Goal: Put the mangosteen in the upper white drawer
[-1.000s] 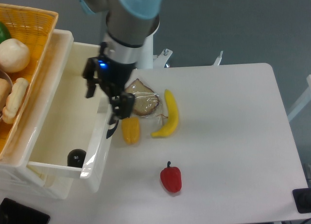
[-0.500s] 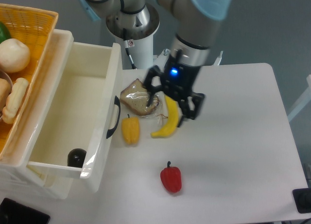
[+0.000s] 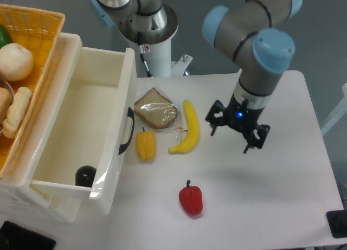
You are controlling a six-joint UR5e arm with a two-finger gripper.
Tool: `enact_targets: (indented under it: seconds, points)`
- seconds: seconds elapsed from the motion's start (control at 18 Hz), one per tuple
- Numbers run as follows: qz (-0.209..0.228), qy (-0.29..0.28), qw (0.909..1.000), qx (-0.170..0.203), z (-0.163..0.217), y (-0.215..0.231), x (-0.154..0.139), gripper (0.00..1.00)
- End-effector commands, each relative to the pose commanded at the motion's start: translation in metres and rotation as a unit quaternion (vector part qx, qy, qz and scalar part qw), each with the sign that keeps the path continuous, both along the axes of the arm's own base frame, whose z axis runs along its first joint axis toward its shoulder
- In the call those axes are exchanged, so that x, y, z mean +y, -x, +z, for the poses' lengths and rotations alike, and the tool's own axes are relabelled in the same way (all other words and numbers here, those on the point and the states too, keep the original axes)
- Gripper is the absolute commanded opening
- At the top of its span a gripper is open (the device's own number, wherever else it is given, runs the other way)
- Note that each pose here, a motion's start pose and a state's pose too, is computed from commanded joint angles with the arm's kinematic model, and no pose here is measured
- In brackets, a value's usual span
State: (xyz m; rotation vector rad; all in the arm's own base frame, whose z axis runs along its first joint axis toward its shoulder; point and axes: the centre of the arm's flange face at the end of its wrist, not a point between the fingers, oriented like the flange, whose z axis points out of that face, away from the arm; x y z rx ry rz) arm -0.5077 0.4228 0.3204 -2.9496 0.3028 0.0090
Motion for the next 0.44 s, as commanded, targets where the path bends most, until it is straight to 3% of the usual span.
enact_targets:
  seconds: [0.22,0.44]
  points:
    - [-0.100,0.044,0.9936,0.027,-0.017,0.020,0.000,1.00]
    - [-0.106,0.071,0.9914,0.028,-0.032,0.028,-0.006,1.00]
